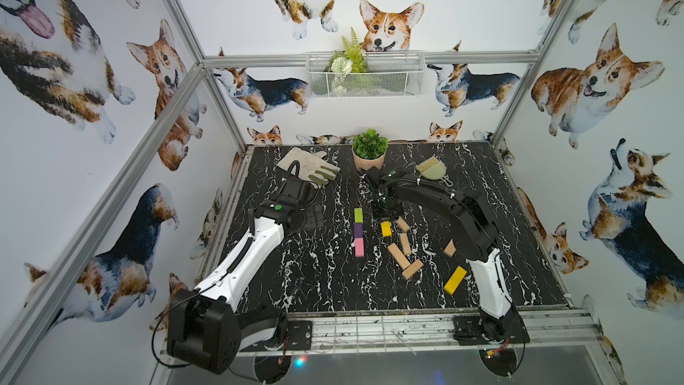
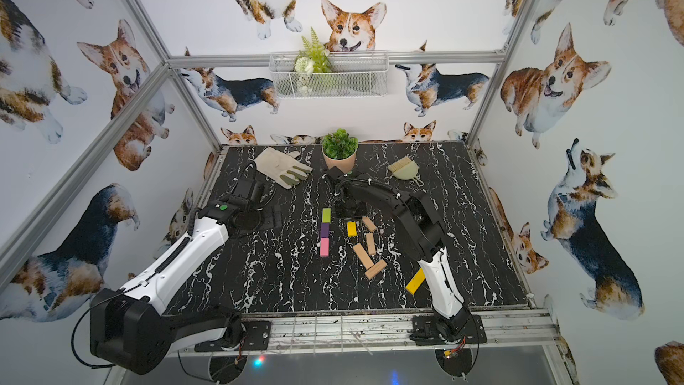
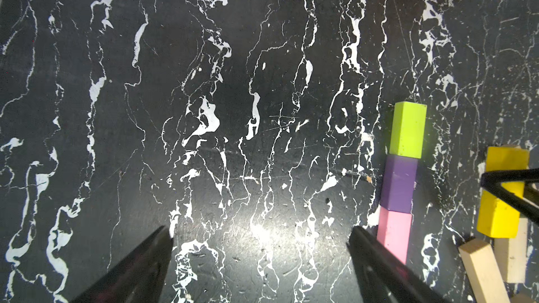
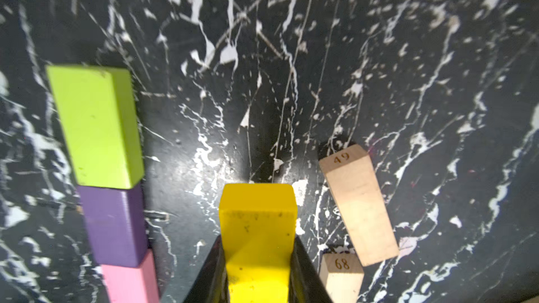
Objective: Assemble the letter k with building blocks
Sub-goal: Pick up the building block from the center of the board, then assemble the building block at the center of the board.
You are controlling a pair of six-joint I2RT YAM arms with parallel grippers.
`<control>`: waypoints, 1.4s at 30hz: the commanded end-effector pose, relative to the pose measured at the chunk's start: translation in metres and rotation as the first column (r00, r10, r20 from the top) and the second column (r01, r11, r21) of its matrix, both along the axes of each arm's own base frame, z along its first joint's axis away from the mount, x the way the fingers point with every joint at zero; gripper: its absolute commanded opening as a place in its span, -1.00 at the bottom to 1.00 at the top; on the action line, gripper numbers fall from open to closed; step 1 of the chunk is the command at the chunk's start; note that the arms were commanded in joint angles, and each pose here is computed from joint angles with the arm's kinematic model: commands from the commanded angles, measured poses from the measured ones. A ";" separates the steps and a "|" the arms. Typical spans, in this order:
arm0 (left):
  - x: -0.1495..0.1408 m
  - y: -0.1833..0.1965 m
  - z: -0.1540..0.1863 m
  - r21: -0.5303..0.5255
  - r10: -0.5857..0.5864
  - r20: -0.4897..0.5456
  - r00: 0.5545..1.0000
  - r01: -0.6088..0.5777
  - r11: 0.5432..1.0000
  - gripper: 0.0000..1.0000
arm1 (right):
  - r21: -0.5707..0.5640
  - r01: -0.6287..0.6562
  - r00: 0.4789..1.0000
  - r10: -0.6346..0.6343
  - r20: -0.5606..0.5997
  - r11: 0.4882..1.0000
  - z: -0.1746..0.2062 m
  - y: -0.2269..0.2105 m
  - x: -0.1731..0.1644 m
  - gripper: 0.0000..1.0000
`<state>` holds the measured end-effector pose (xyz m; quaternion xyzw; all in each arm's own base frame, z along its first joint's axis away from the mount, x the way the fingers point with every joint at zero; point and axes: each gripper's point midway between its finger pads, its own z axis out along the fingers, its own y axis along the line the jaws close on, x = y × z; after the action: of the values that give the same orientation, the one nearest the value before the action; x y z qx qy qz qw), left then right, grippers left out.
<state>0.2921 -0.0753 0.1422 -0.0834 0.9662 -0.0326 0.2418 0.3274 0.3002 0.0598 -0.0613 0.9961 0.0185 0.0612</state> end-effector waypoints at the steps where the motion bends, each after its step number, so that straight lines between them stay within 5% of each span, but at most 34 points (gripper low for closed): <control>1: 0.001 0.002 0.002 0.012 0.003 0.014 1.000 -0.003 1.000 0.92 | 0.044 0.184 0.983 -0.184 -0.021 0.982 0.014 0.003 0.000 -1.00; 8: 0.001 0.002 0.003 0.016 0.001 0.017 1.000 -0.002 1.000 0.93 | 0.196 0.526 0.849 -0.524 -0.069 0.827 0.004 0.023 0.013 -1.00; 13: 0.001 0.002 0.004 0.021 -0.001 0.018 1.000 0.000 1.000 0.92 | 0.227 0.660 0.747 -0.657 -0.098 0.716 -0.005 0.029 0.022 -1.00; 39: 0.001 0.002 0.005 0.026 -0.006 0.022 1.000 0.005 1.000 0.93 | 0.158 0.701 0.712 -0.695 -0.104 0.695 -0.034 0.025 0.033 -1.00; 42: 0.001 0.002 0.004 0.027 -0.005 0.020 1.000 0.005 1.000 0.93 | 0.155 0.701 0.713 -0.694 -0.106 0.696 -0.035 0.024 0.033 -0.88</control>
<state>0.2918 -0.0746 0.1454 -0.0798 0.9647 -0.0260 0.2498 0.3618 0.3297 0.0266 0.2705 0.9562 0.0977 0.0543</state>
